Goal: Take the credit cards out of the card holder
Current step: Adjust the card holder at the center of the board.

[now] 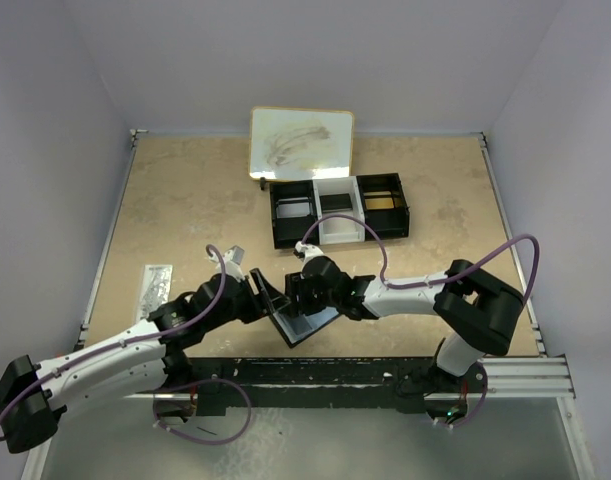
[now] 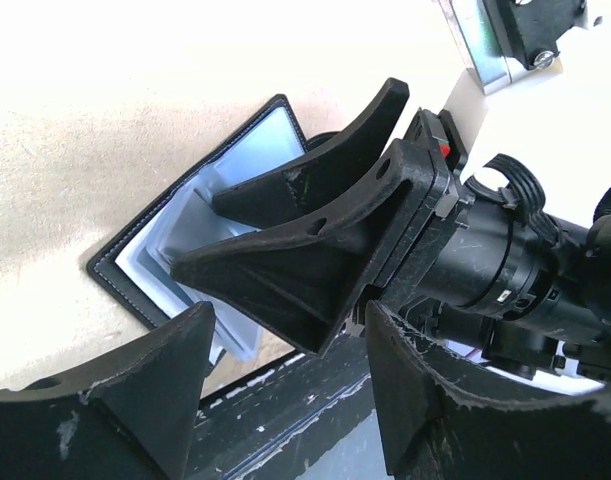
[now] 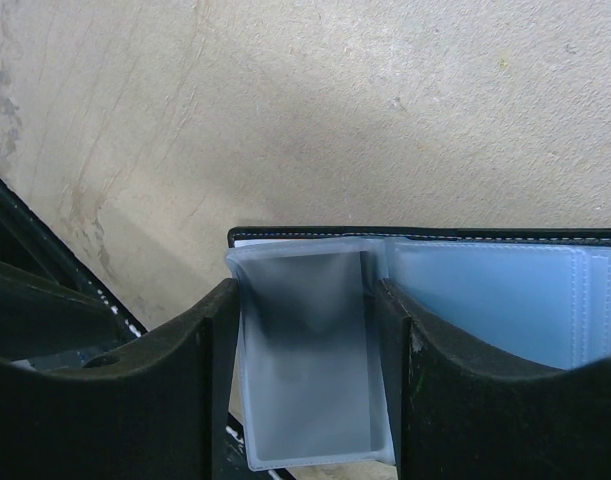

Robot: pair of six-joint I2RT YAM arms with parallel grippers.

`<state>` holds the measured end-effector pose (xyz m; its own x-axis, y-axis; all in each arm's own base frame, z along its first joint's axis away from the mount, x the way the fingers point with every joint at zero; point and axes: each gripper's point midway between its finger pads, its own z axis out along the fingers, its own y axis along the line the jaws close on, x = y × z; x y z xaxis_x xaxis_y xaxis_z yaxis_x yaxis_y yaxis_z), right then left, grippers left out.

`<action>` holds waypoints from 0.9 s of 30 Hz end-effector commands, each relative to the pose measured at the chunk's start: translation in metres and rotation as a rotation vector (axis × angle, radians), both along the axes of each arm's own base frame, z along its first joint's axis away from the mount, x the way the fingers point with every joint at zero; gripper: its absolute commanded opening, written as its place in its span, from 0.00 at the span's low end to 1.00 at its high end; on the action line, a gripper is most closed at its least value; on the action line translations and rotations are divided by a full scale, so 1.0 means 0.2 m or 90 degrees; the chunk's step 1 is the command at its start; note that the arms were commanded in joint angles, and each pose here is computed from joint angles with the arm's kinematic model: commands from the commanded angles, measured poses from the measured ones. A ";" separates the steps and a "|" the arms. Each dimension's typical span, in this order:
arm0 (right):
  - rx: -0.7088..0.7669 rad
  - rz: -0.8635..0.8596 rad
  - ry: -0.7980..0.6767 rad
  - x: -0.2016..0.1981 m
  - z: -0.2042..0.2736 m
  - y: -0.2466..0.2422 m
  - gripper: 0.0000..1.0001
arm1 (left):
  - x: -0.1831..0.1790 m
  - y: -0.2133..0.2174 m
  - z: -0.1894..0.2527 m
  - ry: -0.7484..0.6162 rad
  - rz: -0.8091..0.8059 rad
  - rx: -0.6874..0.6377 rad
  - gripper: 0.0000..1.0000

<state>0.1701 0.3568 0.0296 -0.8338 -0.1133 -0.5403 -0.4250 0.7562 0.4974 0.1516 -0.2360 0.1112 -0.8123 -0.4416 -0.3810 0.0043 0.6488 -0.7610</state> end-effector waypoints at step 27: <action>-0.057 -0.005 0.029 -0.05 -0.12 -0.09 0.56 | -0.13 -0.30 -0.01 0.005 0.023 -0.095 0.56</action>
<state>0.1706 0.3568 0.0297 -0.8346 -0.1124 -0.5393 -0.4236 0.7569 0.4977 0.1169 -0.2817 0.0855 -0.8302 -0.4562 -0.3204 -0.0201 0.5989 -0.8006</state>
